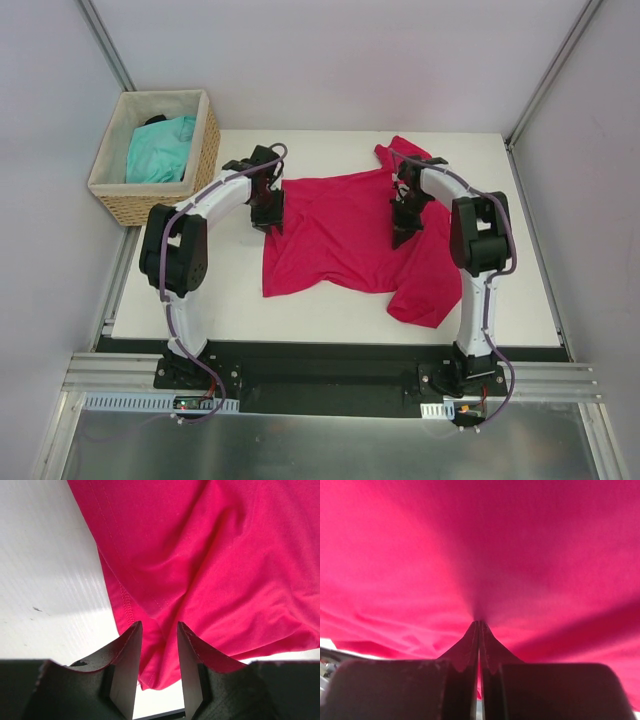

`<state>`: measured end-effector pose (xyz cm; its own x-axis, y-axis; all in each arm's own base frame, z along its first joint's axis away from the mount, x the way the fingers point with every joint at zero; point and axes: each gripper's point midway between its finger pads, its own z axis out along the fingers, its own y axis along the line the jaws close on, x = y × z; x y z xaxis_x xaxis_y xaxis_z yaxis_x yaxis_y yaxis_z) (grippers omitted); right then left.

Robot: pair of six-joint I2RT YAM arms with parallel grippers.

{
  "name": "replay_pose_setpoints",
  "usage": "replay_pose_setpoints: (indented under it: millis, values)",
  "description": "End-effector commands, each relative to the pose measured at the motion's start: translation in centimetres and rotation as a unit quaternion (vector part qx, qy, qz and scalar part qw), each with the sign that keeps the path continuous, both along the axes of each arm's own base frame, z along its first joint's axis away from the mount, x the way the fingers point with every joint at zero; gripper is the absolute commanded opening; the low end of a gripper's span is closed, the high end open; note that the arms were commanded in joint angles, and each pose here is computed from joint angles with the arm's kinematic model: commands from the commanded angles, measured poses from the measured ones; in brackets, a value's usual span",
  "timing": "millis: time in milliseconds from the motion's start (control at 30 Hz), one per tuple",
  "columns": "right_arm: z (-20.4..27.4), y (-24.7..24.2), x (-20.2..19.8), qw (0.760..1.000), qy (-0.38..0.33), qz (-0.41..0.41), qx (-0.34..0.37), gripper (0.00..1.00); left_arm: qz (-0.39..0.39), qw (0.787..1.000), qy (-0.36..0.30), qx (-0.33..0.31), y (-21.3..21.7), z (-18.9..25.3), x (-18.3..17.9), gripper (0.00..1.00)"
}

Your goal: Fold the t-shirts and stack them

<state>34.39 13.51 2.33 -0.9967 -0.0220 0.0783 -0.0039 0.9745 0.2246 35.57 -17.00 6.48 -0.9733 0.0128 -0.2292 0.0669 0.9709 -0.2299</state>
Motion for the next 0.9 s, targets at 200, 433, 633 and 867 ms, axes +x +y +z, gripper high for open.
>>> replay_pose_setpoints:
  millis: [200, 433, 633, 867]
  values:
    - [0.2, 0.5, 1.8, 0.997, -0.019, 0.013, -0.071, 0.01, 0.013, 0.997, -0.069, -0.008, 0.4, 5.4, 2.0, 0.33]
    - [-0.5, 1.4, 1.7, 0.994, -0.02, 0.04, -0.096, 0.01, 0.018, 0.998, -0.061, -0.002, 0.5, 4.6, 2.2, 0.33]
    - [-1.3, 1.8, 1.1, 0.995, -0.003, 0.039, -0.092, 0.01, 0.031, 0.999, -0.03, 0.012, 1.5, 2.8, 0.7, 0.34]
    - [-1.5, 2.0, 0.9, 0.995, 0.011, 0.039, -0.091, 0.01, 0.034, 0.999, 0.007, 0.01, 1.5, 1.4, -0.5, 0.34]
